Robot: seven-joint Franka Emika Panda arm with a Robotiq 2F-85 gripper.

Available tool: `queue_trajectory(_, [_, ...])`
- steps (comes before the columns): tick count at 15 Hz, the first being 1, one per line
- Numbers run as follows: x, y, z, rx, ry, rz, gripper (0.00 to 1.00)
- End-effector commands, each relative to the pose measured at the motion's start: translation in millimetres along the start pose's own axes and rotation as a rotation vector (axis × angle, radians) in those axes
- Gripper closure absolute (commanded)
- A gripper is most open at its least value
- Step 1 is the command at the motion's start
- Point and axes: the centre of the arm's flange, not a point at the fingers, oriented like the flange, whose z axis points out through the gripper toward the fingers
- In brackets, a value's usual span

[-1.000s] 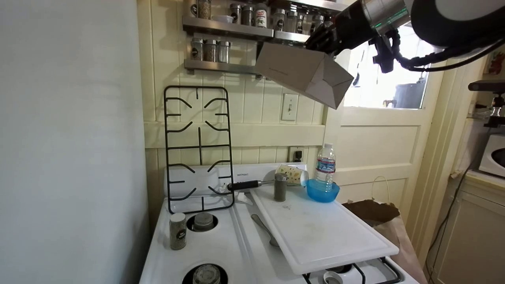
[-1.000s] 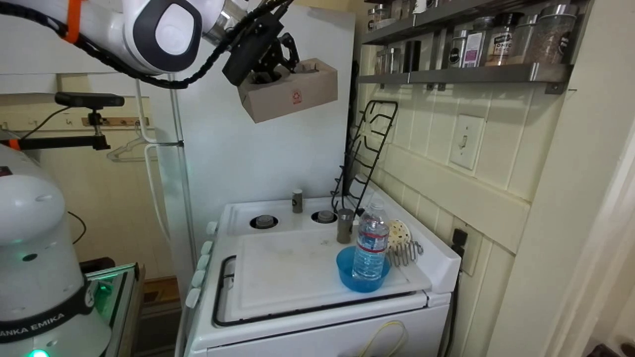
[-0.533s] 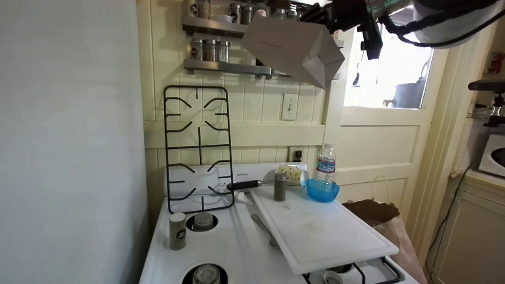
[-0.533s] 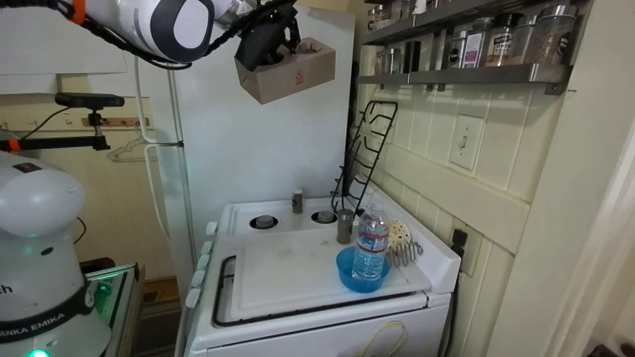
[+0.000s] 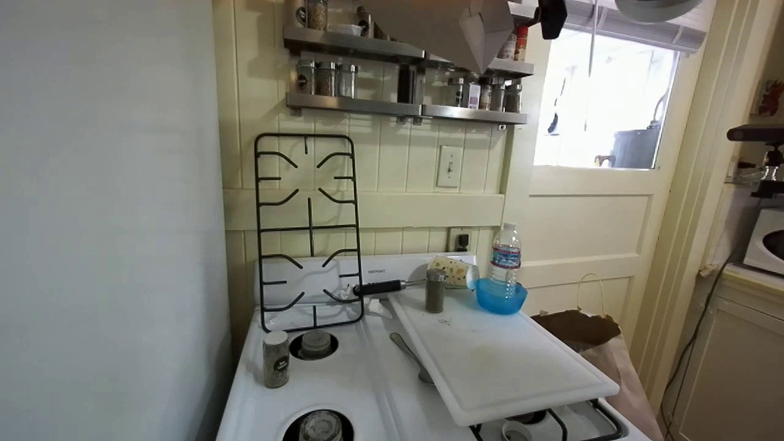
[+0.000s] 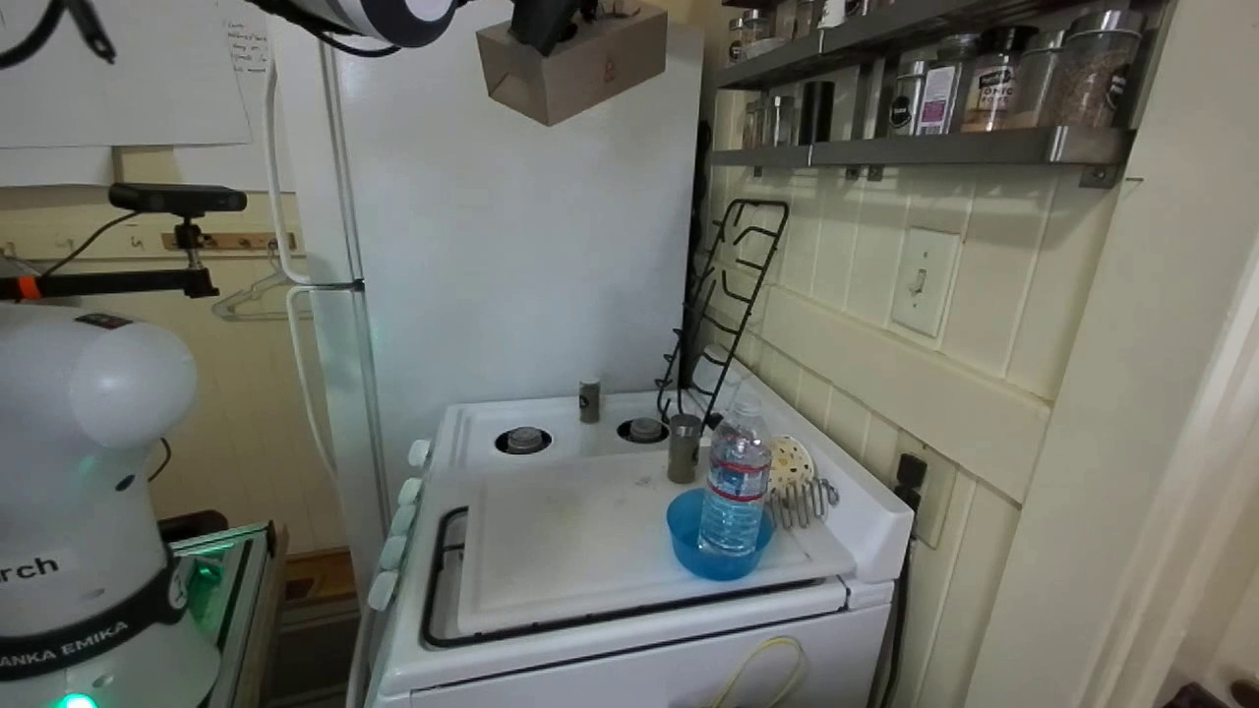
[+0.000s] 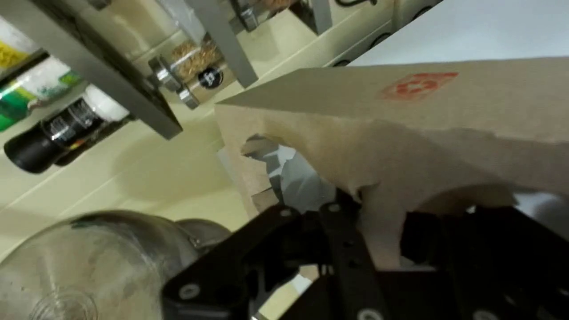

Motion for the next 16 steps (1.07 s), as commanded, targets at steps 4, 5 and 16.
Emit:
queue_trajectory(4, [18.8, 73.0, 4.1, -0.137, 0.101, -0.114, 0.99])
queue_trajectory(5, [13.4, 75.5, 2.0, -0.167, 0.082, -0.116, 0.99])
queue_trajectory(16, [7.1, 130.0, -65.6, -0.702, 0.090, -0.127, 0.99])
